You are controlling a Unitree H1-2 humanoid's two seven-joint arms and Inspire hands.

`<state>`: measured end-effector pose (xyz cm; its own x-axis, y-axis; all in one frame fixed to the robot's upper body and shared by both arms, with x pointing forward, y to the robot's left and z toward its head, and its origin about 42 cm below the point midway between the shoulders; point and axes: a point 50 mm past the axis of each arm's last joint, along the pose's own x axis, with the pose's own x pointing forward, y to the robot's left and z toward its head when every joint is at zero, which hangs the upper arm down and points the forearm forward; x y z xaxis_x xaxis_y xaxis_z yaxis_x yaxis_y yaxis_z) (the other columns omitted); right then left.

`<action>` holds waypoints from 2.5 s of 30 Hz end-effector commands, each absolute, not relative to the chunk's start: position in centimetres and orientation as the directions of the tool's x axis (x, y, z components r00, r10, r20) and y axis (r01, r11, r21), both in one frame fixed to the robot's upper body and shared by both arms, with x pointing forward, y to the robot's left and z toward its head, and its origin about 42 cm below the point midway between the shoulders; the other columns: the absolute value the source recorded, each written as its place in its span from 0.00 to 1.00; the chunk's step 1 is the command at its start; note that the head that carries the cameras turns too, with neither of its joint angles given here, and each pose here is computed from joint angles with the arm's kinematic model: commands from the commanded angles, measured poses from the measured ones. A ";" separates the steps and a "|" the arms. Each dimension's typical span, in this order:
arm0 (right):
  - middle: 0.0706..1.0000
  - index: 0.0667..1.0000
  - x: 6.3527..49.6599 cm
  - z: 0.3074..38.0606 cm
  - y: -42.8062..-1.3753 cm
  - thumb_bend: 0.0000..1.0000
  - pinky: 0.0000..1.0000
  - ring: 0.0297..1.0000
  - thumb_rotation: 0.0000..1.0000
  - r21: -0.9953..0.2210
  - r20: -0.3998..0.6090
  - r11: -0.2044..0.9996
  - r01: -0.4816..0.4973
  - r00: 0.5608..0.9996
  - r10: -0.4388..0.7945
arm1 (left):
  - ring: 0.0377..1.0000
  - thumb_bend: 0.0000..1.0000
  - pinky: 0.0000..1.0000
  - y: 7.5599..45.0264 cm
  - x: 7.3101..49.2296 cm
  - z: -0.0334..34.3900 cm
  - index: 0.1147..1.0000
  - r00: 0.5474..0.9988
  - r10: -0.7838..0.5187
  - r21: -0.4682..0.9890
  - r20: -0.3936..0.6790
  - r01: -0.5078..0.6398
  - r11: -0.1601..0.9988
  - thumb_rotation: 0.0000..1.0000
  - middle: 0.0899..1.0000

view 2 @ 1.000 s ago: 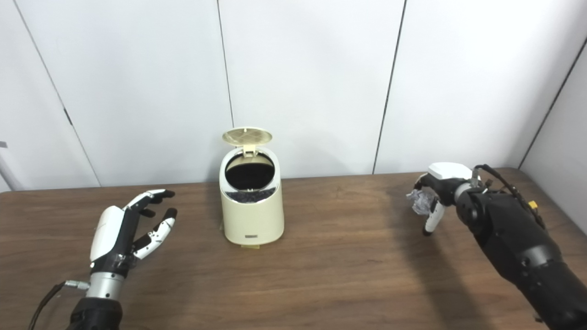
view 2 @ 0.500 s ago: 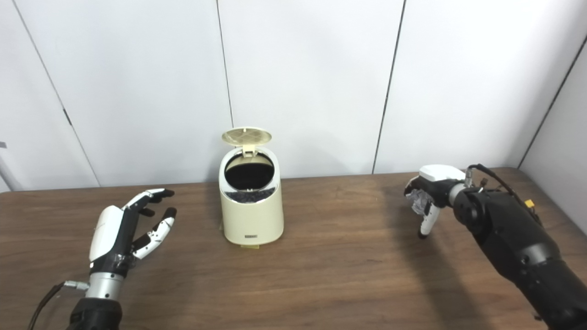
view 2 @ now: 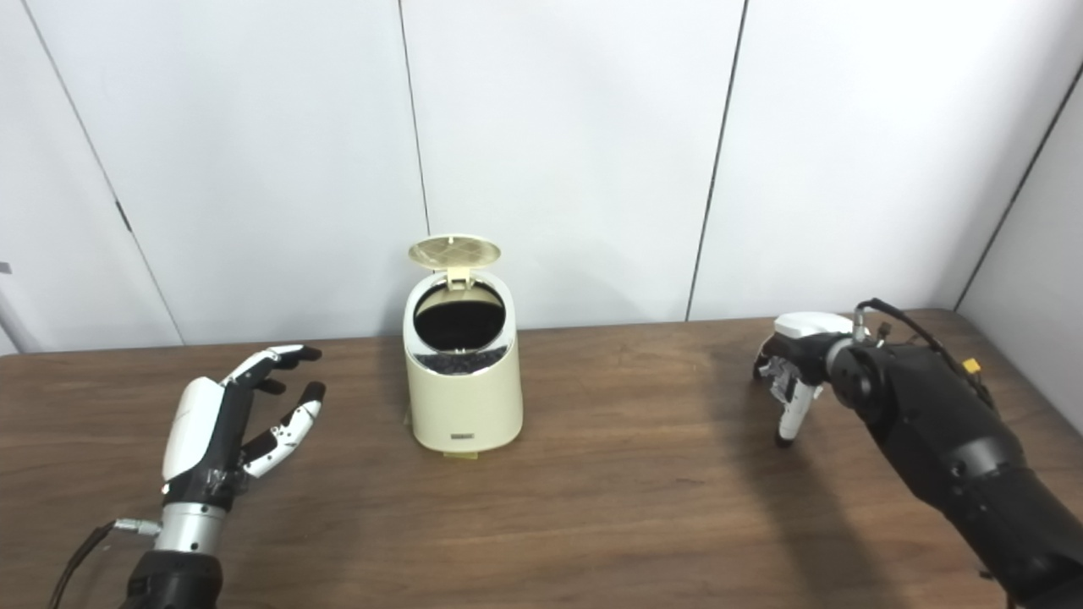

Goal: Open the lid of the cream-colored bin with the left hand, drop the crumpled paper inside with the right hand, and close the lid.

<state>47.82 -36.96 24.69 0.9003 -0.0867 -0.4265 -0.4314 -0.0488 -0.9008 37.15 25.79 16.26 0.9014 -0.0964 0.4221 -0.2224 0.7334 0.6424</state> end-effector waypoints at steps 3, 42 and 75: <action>0.81 0.70 49.1 29.0 -37.7 0.84 1.00 0.85 0.13 -0.936 -0.335 -0.071 -0.344 0.936 -0.107 | 0.74 0.38 0.63 25.9 37.8 18.3 0.70 0.859 -0.100 0.612 0.502 -0.272 0.743 0.53 0.73; 0.70 0.70 48.5 25.9 -39.5 0.82 0.49 0.60 0.00 -0.931 -0.342 -0.080 -0.357 0.926 -0.157 | 0.73 0.37 0.60 26.5 37.1 18.6 0.70 0.856 -0.093 0.613 0.508 -0.284 0.737 0.50 0.73; 0.50 0.44 49.2 26.2 -38.3 0.52 0.53 0.59 0.00 -0.954 -0.118 -0.249 -0.165 0.974 -0.192 | 0.73 0.38 0.59 26.4 37.2 18.5 0.70 0.858 -0.099 0.618 0.504 -0.279 0.735 0.49 0.73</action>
